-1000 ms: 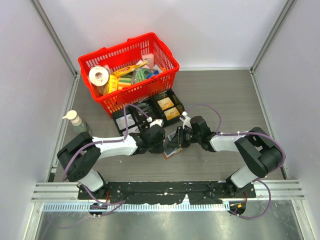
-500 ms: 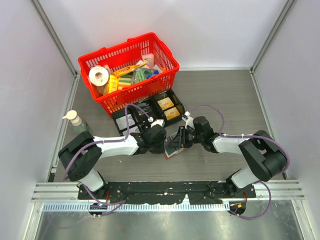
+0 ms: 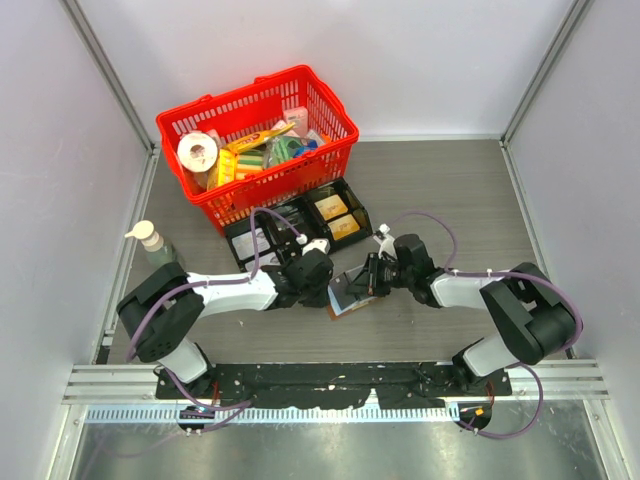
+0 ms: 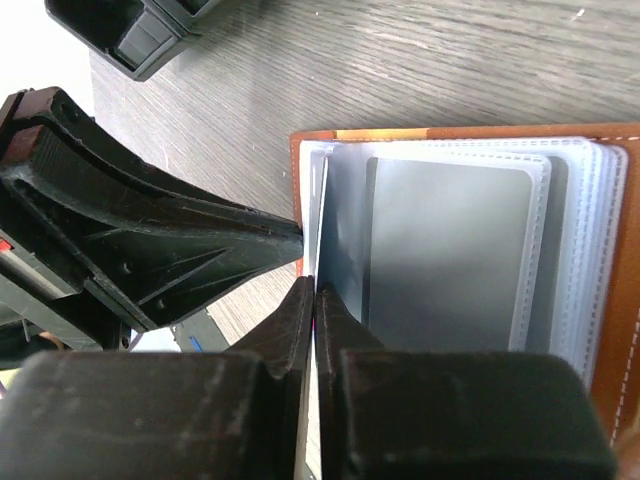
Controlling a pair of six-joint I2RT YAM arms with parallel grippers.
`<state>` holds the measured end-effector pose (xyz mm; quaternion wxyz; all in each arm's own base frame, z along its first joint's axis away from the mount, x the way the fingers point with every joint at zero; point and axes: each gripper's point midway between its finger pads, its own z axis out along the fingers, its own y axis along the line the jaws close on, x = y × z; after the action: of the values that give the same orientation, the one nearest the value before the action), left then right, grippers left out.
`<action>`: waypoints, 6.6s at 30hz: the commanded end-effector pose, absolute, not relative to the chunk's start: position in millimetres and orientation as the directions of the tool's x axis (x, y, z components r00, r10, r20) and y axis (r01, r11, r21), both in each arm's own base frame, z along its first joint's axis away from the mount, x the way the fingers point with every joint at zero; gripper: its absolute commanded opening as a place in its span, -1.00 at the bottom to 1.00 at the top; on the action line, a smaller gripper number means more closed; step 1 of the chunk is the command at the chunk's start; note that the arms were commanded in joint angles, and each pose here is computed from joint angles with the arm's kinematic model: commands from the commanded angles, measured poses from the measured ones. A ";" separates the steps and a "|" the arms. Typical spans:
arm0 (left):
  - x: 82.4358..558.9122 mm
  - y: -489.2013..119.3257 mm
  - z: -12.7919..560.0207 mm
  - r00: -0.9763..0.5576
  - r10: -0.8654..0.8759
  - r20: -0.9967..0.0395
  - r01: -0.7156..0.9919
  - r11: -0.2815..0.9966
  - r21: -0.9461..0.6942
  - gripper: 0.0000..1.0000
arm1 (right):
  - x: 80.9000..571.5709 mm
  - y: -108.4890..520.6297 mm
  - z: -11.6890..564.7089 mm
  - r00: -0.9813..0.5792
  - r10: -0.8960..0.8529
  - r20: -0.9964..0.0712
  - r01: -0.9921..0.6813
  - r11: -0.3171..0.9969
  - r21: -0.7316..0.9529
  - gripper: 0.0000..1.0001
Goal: Take the credit cards out of the card holder
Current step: Remove the credit card from the card holder.
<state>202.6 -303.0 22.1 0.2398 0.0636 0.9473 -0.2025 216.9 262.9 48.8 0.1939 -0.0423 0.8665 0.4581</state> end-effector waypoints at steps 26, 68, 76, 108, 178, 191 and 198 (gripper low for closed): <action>202.0 -307.8 7.6 -0.889 0.020 -0.458 0.196 0.920 -0.340 -1.00 | 219.6 263.3 57.2 -0.911 0.113 -0.398 -0.272 0.560 0.782 -0.46; 196.6 -306.4 -4.4 -0.904 0.032 -0.426 0.191 0.923 -0.335 -1.00 | 224.9 240.5 37.5 -0.914 0.149 -0.378 -0.229 0.580 0.782 -0.79; 195.6 -304.0 -6.1 -0.904 0.035 -0.425 0.189 0.927 -0.325 -1.00 | 224.5 237.6 50.6 -0.908 0.154 -0.391 -0.249 0.552 0.795 -0.98; 211.5 -353.6 64.0 -0.862 -0.014 -0.506 0.283 0.816 -0.505 -0.64 | 224.8 218.1 45.1 -0.920 0.164 -0.356 -0.206 0.571 0.795 -0.88; 196.9 -331.3 5.7 -0.910 0.033 -0.413 0.217 0.887 -0.407 -1.00 | 228.5 204.0 30.1 -0.926 0.215 -0.309 -0.142 0.562 0.815 -0.50; 195.3 -323.9 9.0 -0.906 0.028 -0.423 0.216 0.889 -0.405 -1.00 | 240.7 184.7 58.8 -0.866 0.239 -0.439 -0.180 0.670 0.720 -0.99; 199.8 -326.2 29.9 -0.884 0.019 -0.467 0.243 0.872 -0.424 -0.96 | 246.4 162.1 84.3 -0.816 0.237 -0.527 -0.173 0.770 0.614 -0.98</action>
<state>206.9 -343.2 28.9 0.2294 0.0559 0.9339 -0.2685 234.2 177.5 62.6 0.2599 0.0269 0.8836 0.3885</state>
